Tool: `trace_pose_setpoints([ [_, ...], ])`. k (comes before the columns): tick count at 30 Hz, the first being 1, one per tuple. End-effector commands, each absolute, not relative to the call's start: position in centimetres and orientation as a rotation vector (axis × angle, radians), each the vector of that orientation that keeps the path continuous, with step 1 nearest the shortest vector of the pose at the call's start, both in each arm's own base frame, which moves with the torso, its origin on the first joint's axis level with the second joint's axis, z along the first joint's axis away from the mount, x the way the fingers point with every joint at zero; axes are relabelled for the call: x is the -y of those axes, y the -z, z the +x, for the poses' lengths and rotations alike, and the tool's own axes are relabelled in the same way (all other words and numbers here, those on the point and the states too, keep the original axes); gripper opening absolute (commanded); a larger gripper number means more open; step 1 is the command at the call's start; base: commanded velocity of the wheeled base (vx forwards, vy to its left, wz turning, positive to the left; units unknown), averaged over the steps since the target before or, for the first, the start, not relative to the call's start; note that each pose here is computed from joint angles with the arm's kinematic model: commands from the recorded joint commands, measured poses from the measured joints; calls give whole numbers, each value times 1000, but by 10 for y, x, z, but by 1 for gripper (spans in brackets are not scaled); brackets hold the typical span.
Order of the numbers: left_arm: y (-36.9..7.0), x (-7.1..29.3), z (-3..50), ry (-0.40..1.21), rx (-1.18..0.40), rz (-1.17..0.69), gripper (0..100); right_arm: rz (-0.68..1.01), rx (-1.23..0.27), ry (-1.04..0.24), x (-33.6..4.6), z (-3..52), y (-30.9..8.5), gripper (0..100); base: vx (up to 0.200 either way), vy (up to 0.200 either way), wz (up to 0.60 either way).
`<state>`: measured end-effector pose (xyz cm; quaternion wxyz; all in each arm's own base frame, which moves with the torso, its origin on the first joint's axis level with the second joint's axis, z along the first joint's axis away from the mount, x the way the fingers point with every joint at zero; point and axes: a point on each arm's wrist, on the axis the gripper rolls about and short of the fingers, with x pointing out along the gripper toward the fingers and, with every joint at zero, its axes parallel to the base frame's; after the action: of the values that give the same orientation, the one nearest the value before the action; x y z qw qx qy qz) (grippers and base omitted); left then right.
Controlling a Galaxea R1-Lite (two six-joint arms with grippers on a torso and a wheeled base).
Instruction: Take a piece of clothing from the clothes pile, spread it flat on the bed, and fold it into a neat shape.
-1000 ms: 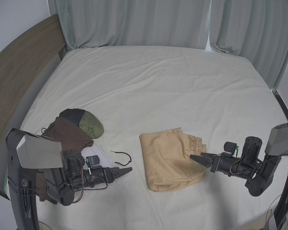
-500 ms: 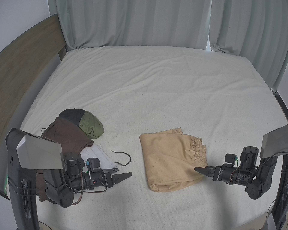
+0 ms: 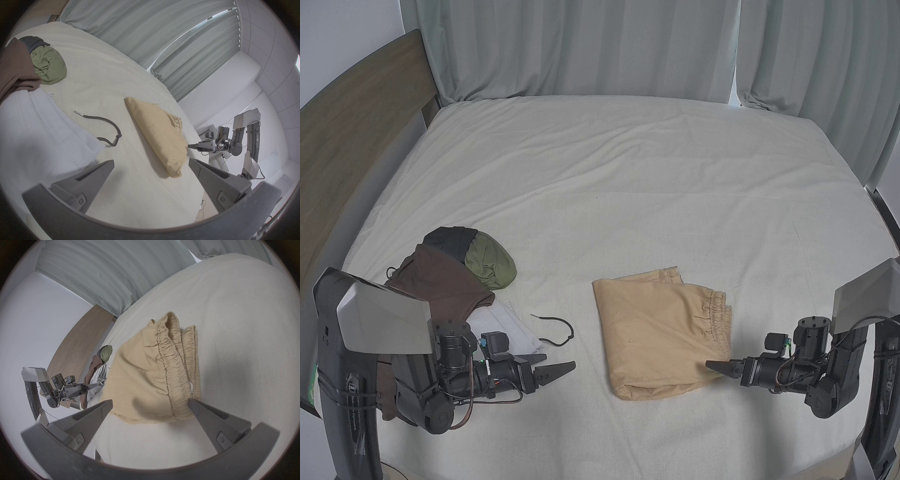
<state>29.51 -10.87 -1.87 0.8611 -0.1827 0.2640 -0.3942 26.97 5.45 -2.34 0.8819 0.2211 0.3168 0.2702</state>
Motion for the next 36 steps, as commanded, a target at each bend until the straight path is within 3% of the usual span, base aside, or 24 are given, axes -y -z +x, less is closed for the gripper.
trace_pose_setpoints([
  [1,21,108,295,825,-561,-385,100,472,-689,-535,-49,270,33,100,0,0,0],
  [16,21,108,293,825,-567,-385,100,485,-700,-521,-47,274,40,100,0,0,0],
  [29,27,107,294,820,-572,-365,100,599,-731,-554,-93,291,52,100,0,0,0],
  [36,27,107,294,821,-571,-365,100,612,-707,-559,-99,297,50,100,0,0,0],
])
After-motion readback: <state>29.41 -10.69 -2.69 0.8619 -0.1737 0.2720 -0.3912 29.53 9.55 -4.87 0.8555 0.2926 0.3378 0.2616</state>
